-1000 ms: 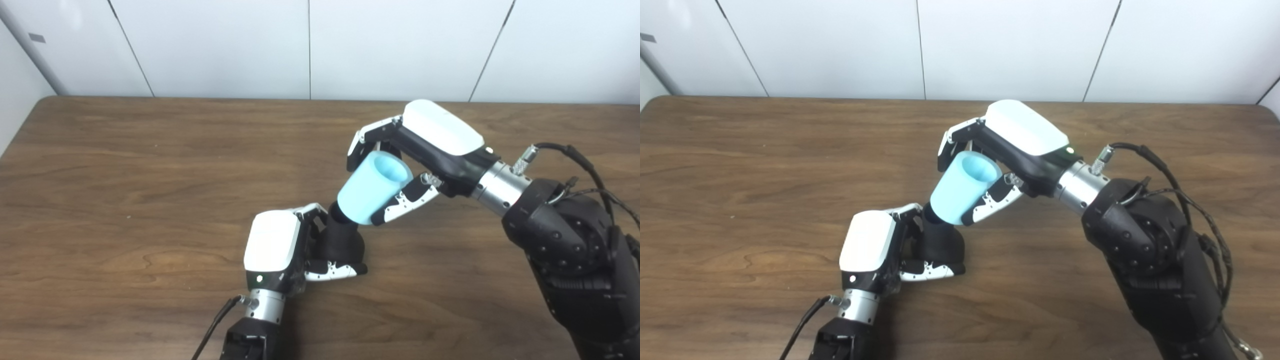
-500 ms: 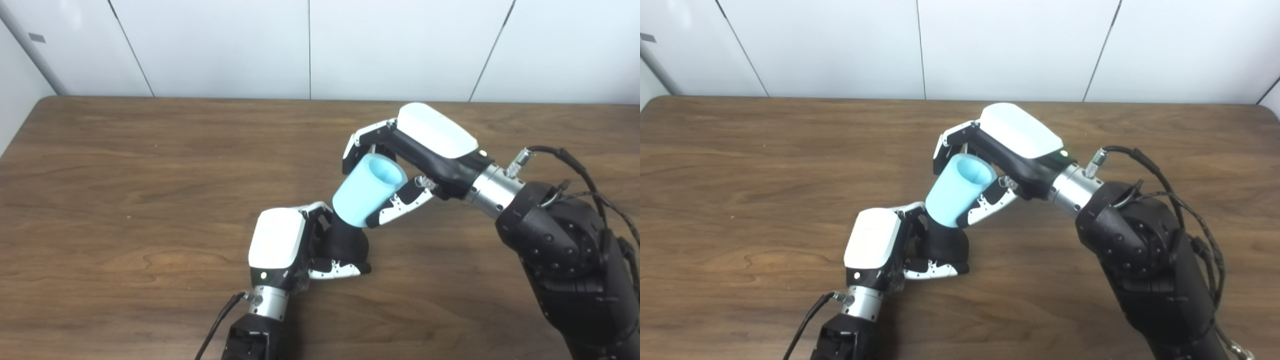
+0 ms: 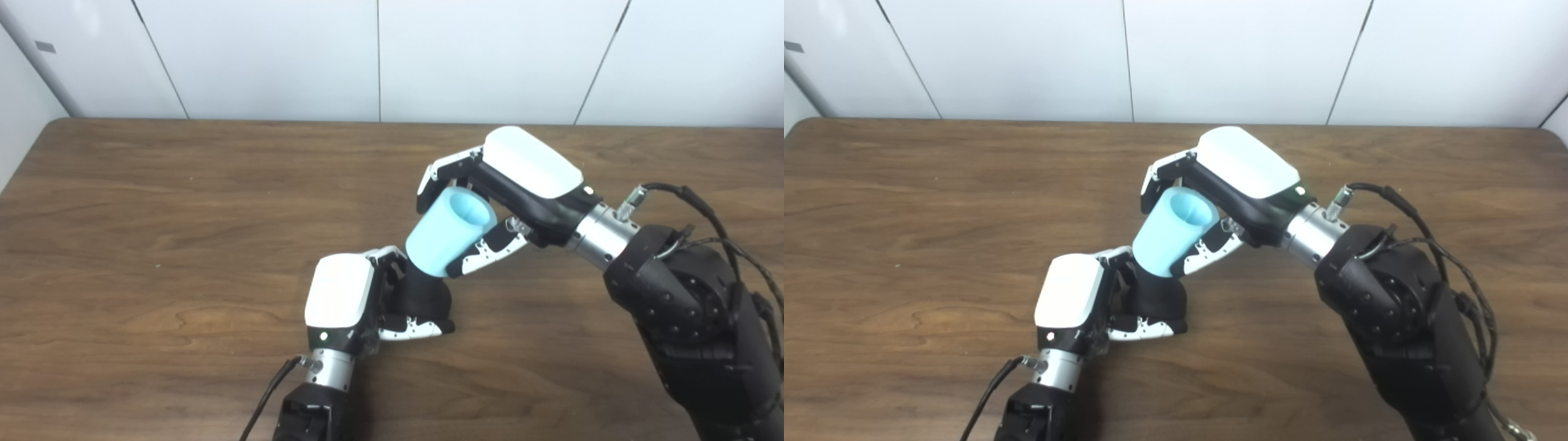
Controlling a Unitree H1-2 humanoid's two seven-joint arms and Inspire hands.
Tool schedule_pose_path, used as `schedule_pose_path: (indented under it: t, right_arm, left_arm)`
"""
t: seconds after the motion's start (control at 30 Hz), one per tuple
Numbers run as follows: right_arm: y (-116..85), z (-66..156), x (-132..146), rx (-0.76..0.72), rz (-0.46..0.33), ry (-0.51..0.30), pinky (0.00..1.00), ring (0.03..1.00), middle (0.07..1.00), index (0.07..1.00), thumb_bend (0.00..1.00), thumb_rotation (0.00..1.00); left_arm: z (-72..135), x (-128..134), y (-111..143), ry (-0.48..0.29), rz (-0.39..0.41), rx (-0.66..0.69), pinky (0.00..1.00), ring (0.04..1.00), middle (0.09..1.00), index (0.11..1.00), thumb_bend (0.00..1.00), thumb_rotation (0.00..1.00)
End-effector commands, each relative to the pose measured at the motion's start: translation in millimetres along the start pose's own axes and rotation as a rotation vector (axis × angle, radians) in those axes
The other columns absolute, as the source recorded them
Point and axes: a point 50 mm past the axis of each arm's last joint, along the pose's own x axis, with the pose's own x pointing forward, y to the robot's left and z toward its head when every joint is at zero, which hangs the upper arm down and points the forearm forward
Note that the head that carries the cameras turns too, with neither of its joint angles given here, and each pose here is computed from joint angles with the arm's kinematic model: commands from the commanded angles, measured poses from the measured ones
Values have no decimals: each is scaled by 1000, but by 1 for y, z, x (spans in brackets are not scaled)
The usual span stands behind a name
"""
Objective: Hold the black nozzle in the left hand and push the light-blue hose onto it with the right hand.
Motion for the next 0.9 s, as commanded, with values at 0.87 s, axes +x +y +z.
schedule_pose_path:
  t: [0.87]
  right_arm:
    - [-22,25,35,-227,195,-146,226,335,455,539,508,0]
  left_arm:
    - [5,-10,-17,5,-98,10,354,443,397,505,519,0]
